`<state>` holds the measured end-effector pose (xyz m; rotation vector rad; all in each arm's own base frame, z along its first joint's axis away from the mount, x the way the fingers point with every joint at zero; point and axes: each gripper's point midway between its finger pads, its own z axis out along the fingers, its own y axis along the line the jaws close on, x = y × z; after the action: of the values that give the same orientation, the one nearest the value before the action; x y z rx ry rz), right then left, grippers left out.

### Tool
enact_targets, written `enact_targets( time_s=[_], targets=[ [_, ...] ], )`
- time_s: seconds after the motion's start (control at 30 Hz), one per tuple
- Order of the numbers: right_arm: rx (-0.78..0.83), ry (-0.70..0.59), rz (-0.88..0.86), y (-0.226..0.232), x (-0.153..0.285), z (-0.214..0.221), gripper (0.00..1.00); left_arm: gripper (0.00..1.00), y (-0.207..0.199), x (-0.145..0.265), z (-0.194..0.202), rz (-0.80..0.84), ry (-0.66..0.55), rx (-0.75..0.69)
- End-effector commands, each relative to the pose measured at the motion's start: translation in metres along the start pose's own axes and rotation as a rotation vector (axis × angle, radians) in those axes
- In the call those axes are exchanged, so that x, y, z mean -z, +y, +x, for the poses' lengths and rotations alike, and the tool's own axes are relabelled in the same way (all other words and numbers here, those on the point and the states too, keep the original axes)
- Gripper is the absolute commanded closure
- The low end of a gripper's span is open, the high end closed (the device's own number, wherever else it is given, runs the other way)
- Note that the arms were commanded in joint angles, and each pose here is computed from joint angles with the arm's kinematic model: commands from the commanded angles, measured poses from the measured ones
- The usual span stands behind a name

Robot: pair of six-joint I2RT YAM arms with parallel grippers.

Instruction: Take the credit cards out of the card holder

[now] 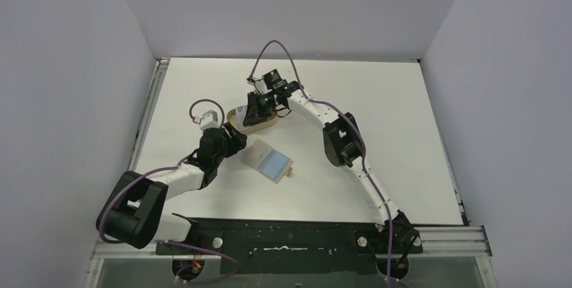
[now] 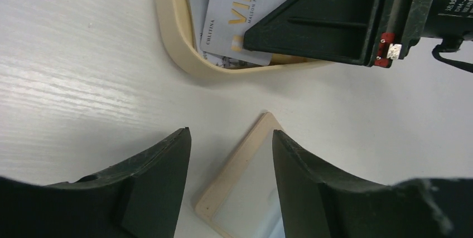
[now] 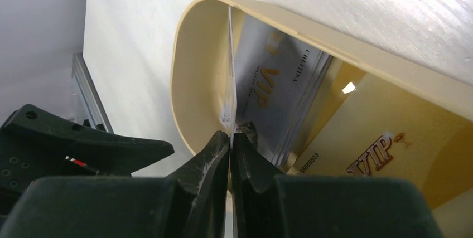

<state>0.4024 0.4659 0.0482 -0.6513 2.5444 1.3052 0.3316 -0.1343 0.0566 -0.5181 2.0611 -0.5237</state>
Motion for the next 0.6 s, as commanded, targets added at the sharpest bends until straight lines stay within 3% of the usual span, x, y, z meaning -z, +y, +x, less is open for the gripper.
enact_targets(
  time_s=[0.0, 0.07, 0.13, 0.23, 0.33, 0.5, 0.57],
  targets=[
    [0.062, -0.034, -0.033, 0.026, 0.009, -0.015, 0.92, 0.41, -0.034, -0.007, -0.024, 0.147, -0.079, -0.041],
    [0.068, -0.032, -0.037, 0.029, 0.011, -0.015, 0.88, 0.37, -0.041, -0.013, -0.029, 0.165, -0.094, -0.052],
    [0.074, -0.028, -0.042, 0.033, 0.014, -0.015, 0.77, 0.29, -0.048, -0.018, -0.034, 0.182, -0.106, -0.060],
    [0.087, -0.028, -0.060, 0.038, 0.021, -0.015, 0.41, 0.10, -0.056, -0.026, -0.041, 0.201, -0.133, -0.054],
    [0.132, -0.075, -0.071, 0.053, 0.044, -0.028, 0.16, 0.06, -0.061, -0.034, -0.046, 0.212, -0.153, -0.050],
    [0.181, -0.222, -0.074, 0.073, 0.110, -0.066, 0.01, 0.04, -0.069, -0.042, -0.055, 0.219, -0.181, -0.051],
    [0.202, -0.270, -0.050, 0.077, 0.135, -0.075, 0.00, 0.04, -0.070, -0.043, -0.059, 0.216, -0.194, -0.052]
  ],
)
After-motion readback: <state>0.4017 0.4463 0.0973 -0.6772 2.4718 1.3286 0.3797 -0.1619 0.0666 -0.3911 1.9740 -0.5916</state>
